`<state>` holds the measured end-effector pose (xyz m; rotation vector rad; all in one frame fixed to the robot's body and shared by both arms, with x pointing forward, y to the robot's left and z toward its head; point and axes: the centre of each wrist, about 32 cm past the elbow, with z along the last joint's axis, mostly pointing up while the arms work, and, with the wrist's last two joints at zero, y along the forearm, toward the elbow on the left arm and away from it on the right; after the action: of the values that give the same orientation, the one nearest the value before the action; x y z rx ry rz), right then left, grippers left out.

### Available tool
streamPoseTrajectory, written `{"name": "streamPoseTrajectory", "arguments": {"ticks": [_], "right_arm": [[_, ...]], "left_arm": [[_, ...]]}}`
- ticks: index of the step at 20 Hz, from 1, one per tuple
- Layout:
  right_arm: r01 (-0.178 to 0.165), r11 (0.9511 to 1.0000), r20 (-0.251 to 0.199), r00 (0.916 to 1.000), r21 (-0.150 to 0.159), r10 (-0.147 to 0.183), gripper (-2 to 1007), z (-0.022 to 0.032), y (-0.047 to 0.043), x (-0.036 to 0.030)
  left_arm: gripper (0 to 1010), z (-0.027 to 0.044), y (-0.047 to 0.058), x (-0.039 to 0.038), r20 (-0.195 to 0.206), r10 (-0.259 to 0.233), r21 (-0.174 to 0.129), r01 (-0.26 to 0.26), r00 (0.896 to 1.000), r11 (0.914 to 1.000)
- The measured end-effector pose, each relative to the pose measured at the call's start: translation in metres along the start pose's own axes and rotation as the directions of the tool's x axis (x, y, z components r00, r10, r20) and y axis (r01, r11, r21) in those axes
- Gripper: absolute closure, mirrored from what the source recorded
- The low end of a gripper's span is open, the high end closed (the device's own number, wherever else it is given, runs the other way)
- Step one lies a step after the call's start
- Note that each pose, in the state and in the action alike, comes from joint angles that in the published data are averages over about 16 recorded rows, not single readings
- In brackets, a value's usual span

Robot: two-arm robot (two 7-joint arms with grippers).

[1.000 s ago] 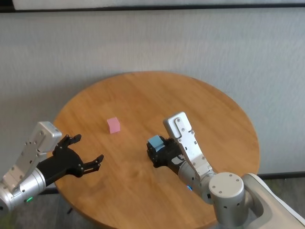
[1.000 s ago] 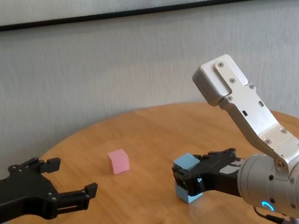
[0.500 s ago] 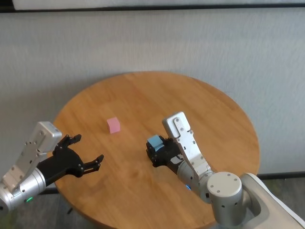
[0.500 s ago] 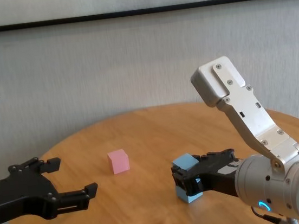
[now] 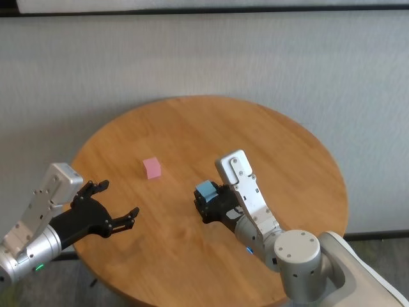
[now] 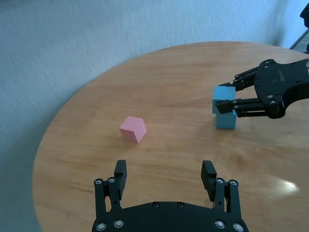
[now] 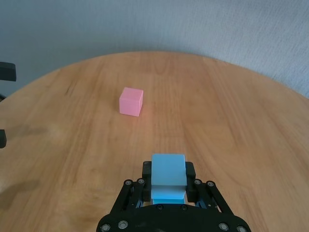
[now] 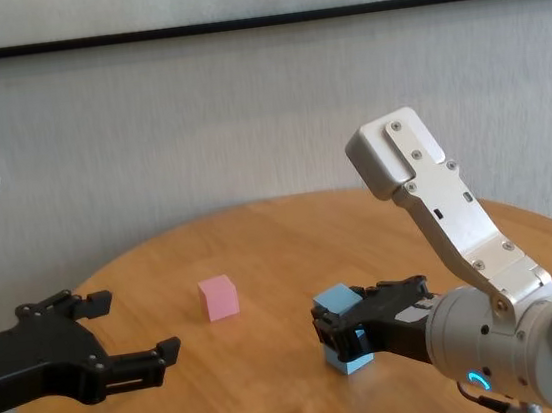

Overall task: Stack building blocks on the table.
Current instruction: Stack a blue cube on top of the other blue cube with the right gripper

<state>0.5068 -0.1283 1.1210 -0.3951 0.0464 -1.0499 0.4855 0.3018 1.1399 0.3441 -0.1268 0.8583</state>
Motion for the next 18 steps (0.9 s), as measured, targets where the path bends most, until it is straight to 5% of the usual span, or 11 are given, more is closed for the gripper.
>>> {"name": "streamPoseTrajectory", "arguments": {"ticks": [18], "right_arm": [[0.011, 0.9999, -0.002, 0.9999, 0.001, -0.011, 645, 0.0005, 0.0048, -0.0008]], "left_arm": [[9, 0.0, 0.0, 0.0, 0.0, 0.0, 0.0, 0.0, 1.0, 1.0]]}}
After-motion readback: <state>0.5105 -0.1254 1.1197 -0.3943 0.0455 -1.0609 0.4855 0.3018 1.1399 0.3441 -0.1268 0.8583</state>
